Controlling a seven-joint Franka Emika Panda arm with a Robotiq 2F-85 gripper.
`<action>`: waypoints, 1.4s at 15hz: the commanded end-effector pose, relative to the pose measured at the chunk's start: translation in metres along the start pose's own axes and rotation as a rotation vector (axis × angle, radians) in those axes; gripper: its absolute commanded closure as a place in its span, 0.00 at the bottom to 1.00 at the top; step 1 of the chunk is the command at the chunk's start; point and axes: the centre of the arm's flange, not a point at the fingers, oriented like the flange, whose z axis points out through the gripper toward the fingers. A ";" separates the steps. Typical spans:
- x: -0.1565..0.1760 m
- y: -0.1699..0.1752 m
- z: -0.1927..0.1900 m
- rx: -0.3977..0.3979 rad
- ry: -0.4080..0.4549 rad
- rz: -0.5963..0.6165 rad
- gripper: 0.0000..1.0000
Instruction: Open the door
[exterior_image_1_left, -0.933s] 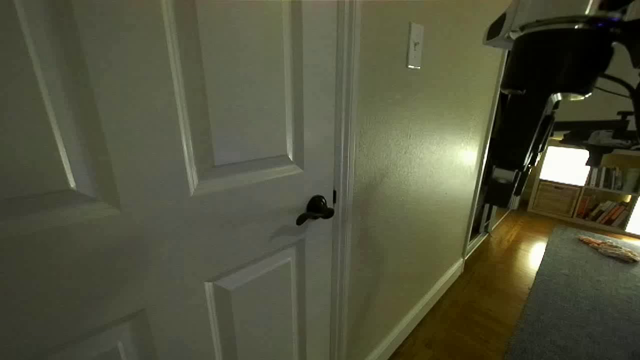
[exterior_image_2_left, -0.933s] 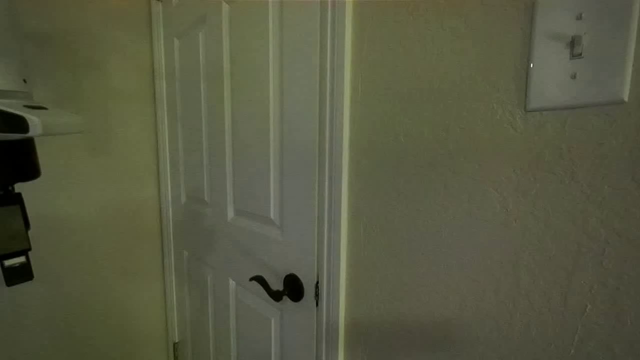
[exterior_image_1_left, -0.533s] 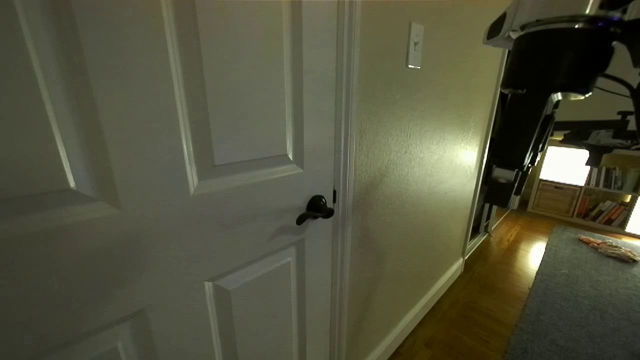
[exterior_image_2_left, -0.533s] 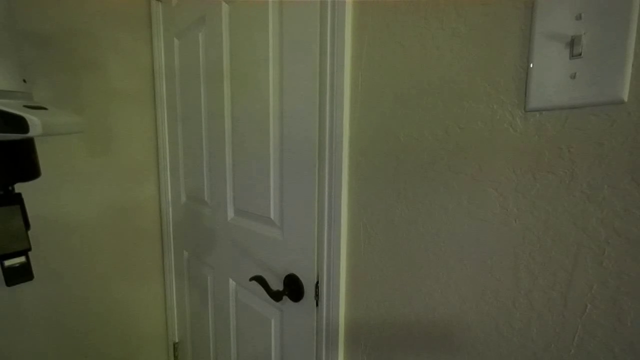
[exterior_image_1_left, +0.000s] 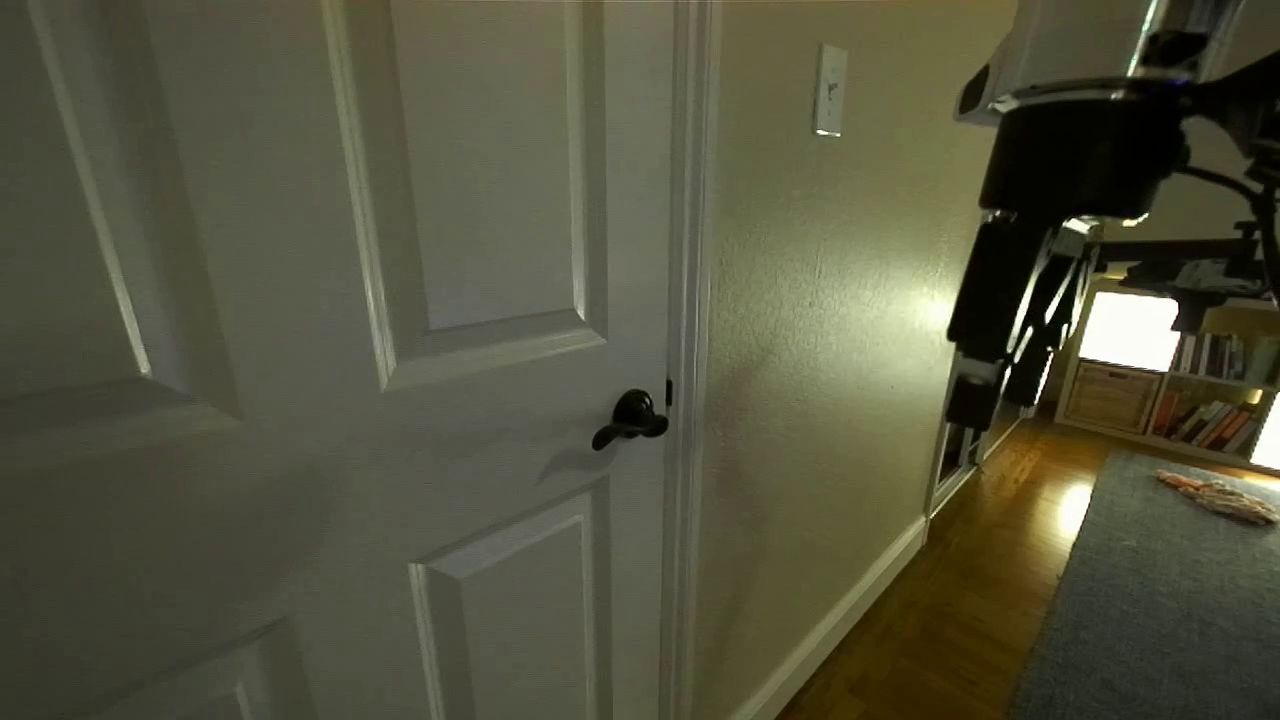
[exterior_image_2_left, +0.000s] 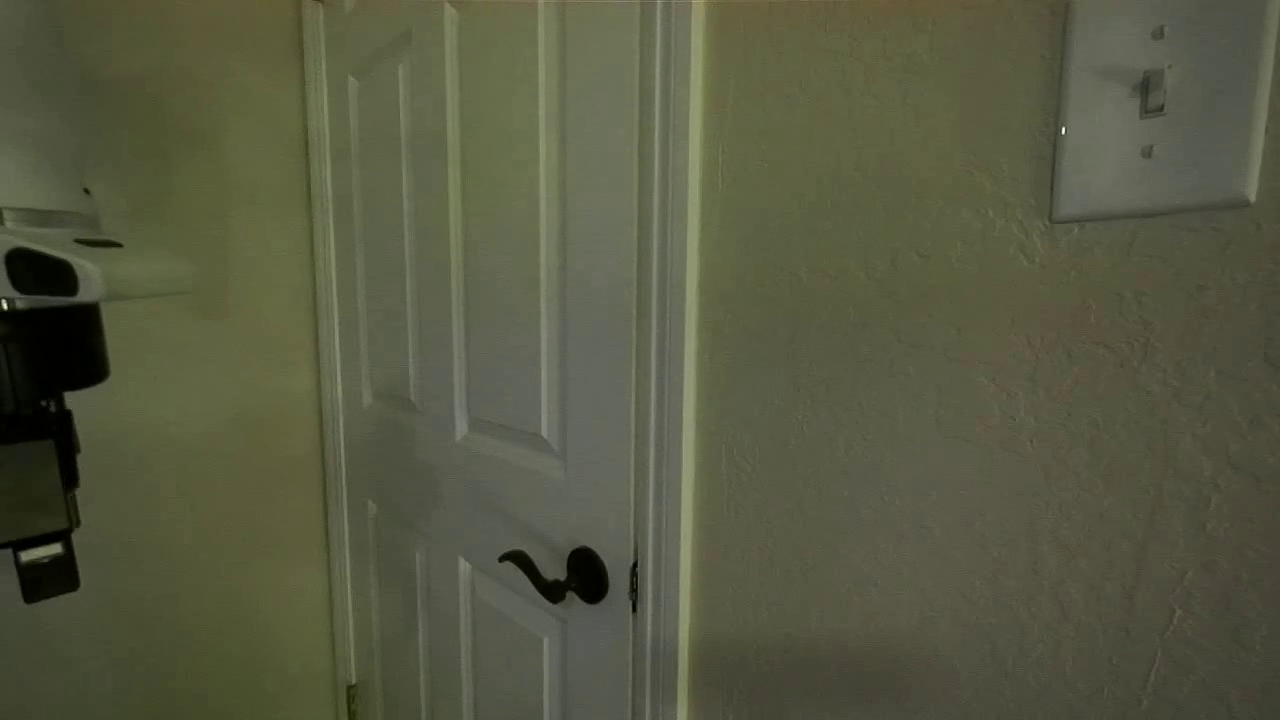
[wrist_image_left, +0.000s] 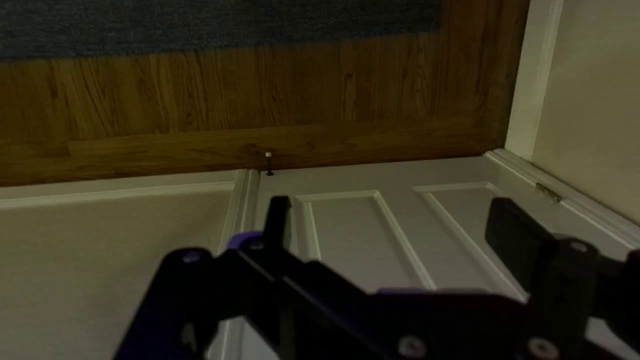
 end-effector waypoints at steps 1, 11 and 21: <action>0.035 0.012 0.017 -0.009 -0.011 0.143 0.00; 0.143 0.037 0.057 0.043 0.106 0.610 0.00; 0.180 0.042 0.080 0.080 0.175 0.614 0.00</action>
